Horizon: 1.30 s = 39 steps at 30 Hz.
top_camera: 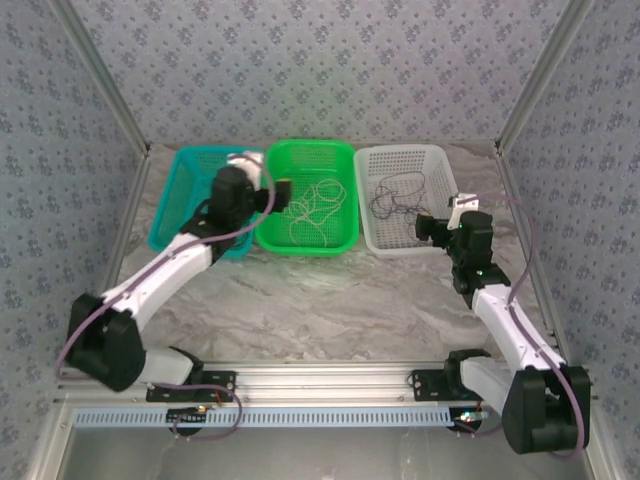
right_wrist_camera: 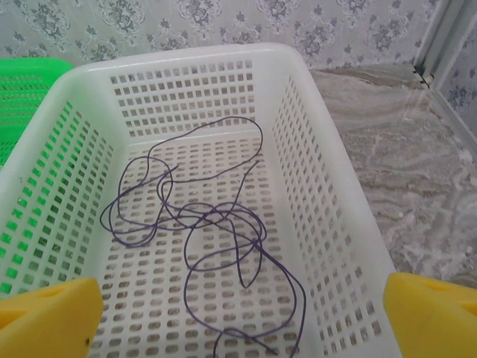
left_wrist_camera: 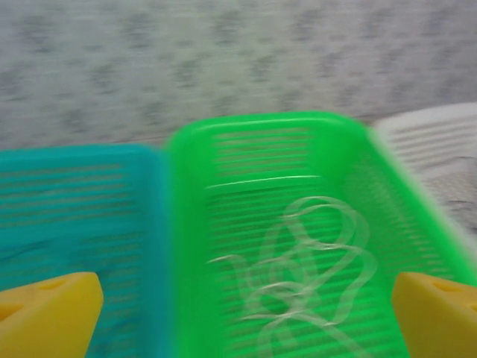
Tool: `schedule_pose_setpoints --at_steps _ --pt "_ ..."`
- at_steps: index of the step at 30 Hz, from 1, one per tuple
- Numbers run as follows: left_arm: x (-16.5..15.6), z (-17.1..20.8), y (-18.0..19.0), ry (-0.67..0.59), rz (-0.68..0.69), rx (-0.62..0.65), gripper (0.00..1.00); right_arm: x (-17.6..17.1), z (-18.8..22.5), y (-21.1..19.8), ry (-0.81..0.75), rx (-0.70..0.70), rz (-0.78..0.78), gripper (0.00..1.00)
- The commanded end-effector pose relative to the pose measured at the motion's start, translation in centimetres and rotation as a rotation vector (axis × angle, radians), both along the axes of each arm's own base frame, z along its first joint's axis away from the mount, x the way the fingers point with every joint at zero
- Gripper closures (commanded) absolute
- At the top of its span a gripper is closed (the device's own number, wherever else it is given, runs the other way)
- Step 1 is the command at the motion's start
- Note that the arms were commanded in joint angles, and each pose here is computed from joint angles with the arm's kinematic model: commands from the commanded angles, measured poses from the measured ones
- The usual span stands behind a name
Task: Untangle the cables
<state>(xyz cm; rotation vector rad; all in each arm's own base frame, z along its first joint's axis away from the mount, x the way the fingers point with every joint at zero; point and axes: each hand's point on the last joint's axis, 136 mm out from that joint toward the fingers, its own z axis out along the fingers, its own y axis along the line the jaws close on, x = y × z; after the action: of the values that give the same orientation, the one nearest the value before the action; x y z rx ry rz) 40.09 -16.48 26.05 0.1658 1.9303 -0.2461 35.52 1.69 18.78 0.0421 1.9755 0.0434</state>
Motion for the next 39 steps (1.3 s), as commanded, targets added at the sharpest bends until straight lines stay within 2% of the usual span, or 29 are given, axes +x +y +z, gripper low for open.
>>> schedule_pose_setpoints --at_steps 1,5,11,14,18,22,26,31,33,36,39 --pt "-0.7 0.5 6.2 -0.053 0.146 0.076 0.01 1.7 0.0 0.3 -0.050 -0.033 0.028 0.02" --pt "-0.4 -3.0 10.9 0.016 0.239 0.108 0.00 3.0 -0.8 0.4 -0.094 -0.064 0.052 0.02" --pt "1.6 -8.8 13.3 0.039 0.263 0.130 0.01 4.8 -2.9 0.1 -0.080 -0.038 0.100 0.02" --pt "1.7 -11.4 14.2 0.060 0.232 0.088 0.01 4.8 -3.8 0.3 -0.047 -0.037 0.131 0.04" --pt "1.1 -10.8 14.7 -0.003 0.208 0.071 0.01 4.4 -3.5 0.0 -0.089 -0.055 0.137 0.03" --pt "0.6 -11.7 14.5 0.058 0.171 0.057 0.00 4.1 -4.2 -0.6 -0.052 -0.069 0.127 0.07" --pt "-0.5 -11.7 14.7 0.042 0.162 0.086 0.00 2.8 -4.9 -1.0 -0.051 -0.085 0.101 0.08" --pt "-1.6 -15.4 15.0 0.100 0.140 0.083 0.01 2.9 -6.9 -1.7 -0.010 -0.068 0.070 0.08" --pt "-1.6 -15.3 15.2 0.091 0.125 0.056 0.01 2.8 -7.6 -2.0 -0.022 -0.075 0.049 0.07" --pt "-1.4 -14.0 15.5 0.001 0.119 0.035 0.00 2.8 -8.7 -2.2 -0.037 -0.077 0.032 0.06" --pt "-1.0 -15.2 15.8 0.024 0.106 0.002 0.01 3.2 -10.3 -2.4 -0.013 -0.075 0.022 0.05"
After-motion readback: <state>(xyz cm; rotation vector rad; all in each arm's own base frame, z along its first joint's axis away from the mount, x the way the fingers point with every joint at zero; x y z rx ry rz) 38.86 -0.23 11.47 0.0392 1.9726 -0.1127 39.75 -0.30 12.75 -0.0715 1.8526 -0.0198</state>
